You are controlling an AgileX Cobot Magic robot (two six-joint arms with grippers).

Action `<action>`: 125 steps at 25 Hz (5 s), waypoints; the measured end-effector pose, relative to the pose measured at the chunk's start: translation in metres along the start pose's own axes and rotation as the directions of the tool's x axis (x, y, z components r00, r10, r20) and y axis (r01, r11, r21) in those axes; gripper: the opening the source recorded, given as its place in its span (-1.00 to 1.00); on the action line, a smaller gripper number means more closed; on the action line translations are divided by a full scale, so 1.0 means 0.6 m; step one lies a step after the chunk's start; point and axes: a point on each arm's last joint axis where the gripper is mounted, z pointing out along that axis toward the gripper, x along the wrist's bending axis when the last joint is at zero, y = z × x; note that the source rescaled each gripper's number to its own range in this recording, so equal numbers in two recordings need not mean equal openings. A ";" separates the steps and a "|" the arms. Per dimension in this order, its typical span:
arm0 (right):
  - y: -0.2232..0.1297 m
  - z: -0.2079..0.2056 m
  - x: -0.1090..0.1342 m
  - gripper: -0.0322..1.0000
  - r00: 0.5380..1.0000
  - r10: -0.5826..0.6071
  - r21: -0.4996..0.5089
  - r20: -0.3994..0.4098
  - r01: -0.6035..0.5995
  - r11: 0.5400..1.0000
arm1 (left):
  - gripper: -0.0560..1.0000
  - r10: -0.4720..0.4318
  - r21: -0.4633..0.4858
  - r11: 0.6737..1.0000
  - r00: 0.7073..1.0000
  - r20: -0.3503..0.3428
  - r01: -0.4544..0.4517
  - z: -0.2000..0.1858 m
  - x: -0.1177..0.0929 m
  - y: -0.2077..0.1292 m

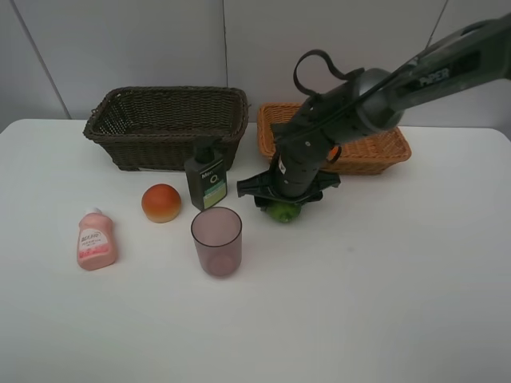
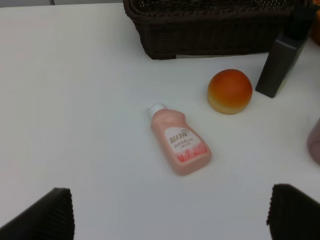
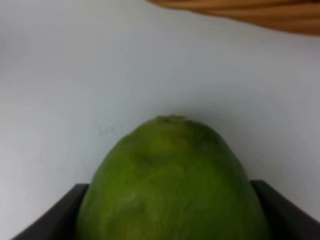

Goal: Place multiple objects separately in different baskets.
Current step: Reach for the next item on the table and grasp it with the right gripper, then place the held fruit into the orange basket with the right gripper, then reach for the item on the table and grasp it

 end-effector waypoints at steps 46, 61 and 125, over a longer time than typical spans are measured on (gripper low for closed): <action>0.044 -0.126 -0.027 -0.93 0.972 -0.231 0.247 0.041 0.214 0.945 | 1.00 0.000 0.000 1.000 1.000 0.000 0.000 0.000 0.000 0.000; 0.183 -0.176 -0.102 -0.94 0.996 -0.081 0.129 0.044 0.075 0.989 | 1.00 0.000 0.000 1.000 1.000 0.000 0.000 0.000 0.000 0.000; 0.116 -0.191 -0.083 0.93 0.990 -0.127 0.068 -0.069 0.131 0.989 | 1.00 0.000 0.000 1.000 1.000 0.000 0.000 0.000 0.000 0.000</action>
